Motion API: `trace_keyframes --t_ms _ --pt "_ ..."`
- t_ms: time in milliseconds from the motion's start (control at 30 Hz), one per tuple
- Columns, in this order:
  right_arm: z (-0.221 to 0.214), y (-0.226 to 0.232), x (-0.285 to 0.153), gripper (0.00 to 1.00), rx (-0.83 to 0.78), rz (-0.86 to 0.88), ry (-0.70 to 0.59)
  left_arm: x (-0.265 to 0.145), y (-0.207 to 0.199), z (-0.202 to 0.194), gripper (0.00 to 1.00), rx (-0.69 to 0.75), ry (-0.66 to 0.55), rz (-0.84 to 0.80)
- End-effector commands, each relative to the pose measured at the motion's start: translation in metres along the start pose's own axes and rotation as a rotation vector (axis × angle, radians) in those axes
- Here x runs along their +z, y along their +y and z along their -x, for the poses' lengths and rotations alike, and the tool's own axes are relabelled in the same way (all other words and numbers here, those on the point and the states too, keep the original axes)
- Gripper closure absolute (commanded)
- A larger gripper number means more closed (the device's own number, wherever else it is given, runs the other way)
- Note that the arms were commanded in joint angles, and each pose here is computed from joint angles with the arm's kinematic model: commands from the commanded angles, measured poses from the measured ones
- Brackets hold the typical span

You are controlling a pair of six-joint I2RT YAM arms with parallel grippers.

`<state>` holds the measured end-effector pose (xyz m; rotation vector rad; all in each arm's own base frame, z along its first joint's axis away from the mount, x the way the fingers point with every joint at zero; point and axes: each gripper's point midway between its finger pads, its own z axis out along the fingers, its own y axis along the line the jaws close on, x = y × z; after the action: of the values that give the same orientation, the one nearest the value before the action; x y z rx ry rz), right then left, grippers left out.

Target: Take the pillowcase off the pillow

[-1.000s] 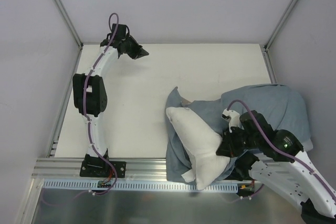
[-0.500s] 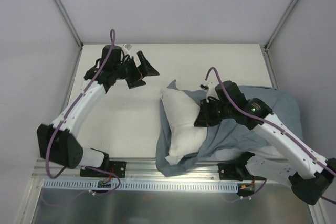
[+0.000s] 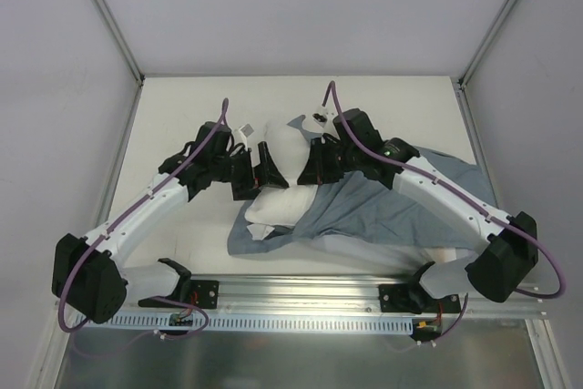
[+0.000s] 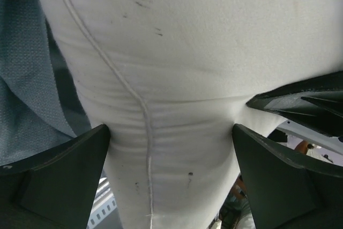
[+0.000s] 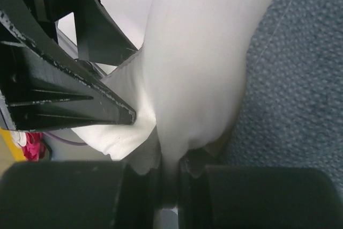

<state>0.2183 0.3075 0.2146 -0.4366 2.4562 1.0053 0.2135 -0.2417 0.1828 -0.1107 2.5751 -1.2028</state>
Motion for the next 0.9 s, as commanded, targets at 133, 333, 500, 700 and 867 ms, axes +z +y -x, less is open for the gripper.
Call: trace_keyframes --t_ms 133,333,500,700,867 --pt "0.040 0.044 -0.012 0.28 -0.028 0.123 -0.109 0.028 -0.031 -0.016 0.01 0.070 0.154 -0.163" --pt "0.054 0.022 -0.073 0.05 -0.141 -0.084 -0.212 0.041 -0.011 -0.005 1.00 -0.001 0.115 -0.108" --pt "0.049 -0.034 -0.111 0.06 -0.130 -0.354 -0.269 0.028 -0.010 0.005 1.00 0.009 0.028 -0.101" --pt "0.063 -0.066 -0.084 0.04 -0.122 -0.482 -0.198 0.028 -0.011 0.005 1.00 0.007 0.019 -0.104" --pt "0.081 -0.081 -0.049 0.22 -0.099 -0.513 -0.142 0.024 -0.006 0.001 1.00 0.002 0.004 -0.095"
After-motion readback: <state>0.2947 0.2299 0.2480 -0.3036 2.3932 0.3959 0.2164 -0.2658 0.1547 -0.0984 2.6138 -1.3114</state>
